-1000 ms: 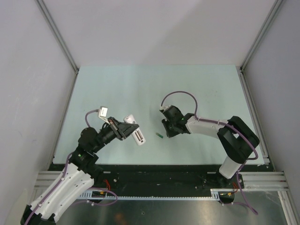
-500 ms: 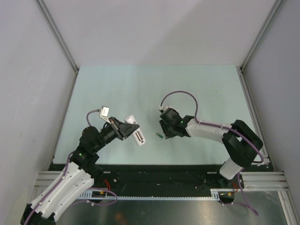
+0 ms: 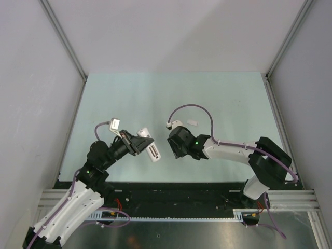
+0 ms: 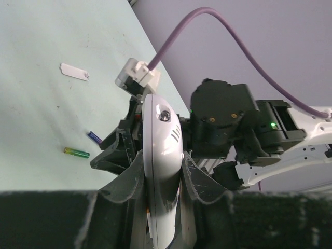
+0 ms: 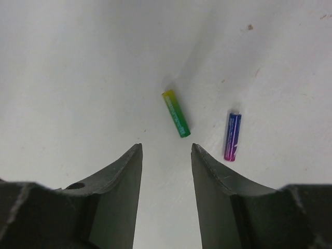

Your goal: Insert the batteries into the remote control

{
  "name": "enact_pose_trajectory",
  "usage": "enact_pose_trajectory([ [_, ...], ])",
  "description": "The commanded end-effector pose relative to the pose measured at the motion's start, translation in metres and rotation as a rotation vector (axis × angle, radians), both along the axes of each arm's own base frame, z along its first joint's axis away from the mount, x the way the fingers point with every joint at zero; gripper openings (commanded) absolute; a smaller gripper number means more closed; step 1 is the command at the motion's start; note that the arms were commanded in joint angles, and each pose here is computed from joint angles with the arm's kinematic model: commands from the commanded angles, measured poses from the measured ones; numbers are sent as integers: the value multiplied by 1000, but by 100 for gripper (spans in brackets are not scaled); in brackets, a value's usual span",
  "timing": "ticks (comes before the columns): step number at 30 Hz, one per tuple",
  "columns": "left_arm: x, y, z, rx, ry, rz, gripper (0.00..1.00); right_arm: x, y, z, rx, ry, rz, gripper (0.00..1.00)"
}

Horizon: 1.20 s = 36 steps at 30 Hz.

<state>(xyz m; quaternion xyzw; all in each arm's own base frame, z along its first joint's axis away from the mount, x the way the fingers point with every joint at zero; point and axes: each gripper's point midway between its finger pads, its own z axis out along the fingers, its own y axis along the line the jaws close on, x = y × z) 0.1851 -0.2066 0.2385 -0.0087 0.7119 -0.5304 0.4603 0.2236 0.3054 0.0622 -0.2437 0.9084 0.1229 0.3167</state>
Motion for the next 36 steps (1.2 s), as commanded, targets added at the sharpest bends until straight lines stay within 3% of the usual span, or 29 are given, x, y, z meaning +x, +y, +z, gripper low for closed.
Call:
enact_pose_trajectory([
  [1,-2,3,9,-27,-32,6,0,24,8,8,33,-64,31,47],
  [5,-2,4,12,-34,-38,17,0,38,5,-2,33,-54,45,47],
  [26,1,4,5,-18,-14,23,0,20,2,-43,-44,50,119,40],
  [32,2,4,4,-13,-14,26,0,15,-4,-54,-67,77,123,24],
  [33,2,4,4,-13,-14,26,0,14,-4,-55,-68,81,123,13],
  [36,3,4,4,-11,-13,28,0,13,-3,-54,-59,87,112,0],
])
